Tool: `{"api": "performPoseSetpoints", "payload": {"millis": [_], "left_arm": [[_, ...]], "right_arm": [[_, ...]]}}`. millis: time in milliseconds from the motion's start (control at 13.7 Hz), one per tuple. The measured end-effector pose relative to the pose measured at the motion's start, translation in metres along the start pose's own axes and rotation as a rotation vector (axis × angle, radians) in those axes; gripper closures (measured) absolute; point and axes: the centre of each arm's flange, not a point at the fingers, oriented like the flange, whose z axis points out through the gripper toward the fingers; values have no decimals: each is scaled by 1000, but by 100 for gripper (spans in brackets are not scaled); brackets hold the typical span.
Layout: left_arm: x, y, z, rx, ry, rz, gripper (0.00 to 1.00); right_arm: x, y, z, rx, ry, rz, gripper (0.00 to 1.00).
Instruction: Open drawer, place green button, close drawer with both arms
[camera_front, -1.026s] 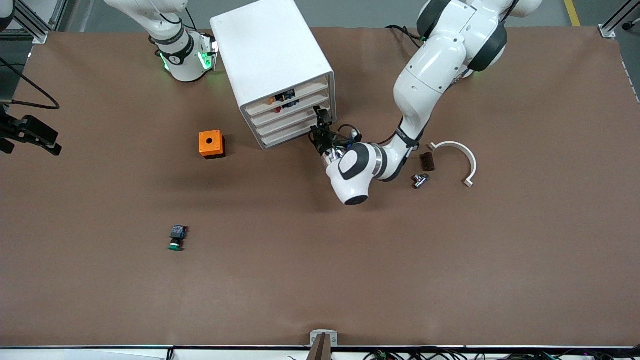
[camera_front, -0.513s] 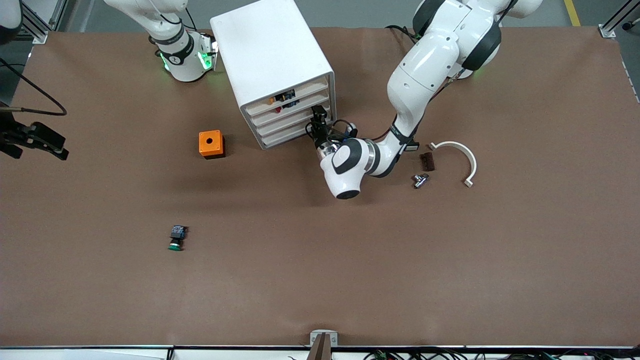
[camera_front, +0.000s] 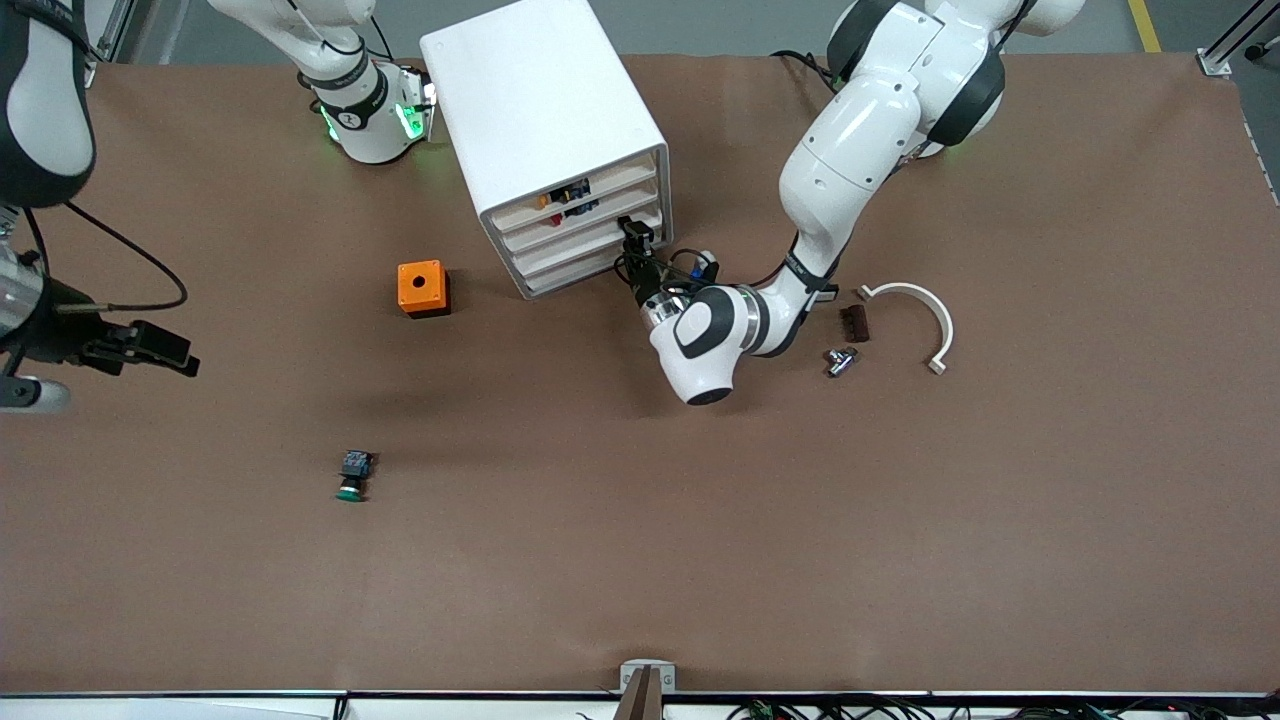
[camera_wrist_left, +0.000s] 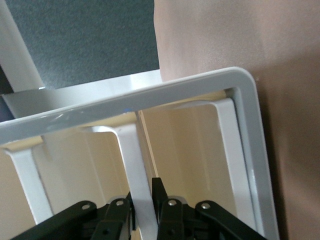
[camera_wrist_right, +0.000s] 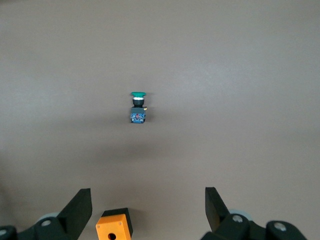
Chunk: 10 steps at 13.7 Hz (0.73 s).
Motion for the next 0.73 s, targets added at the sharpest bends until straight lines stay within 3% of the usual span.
{"api": "performPoseSetpoints", "payload": {"millis": [513,733], "left_arm": [[7,2,-19,-1,-35,-15,89],[15,3,-46,-15,-86,-18,89]], "right_arm": [[37,-18,101,22,-32,-18,0],[44,-21,146,37,-78,1,0]]}}
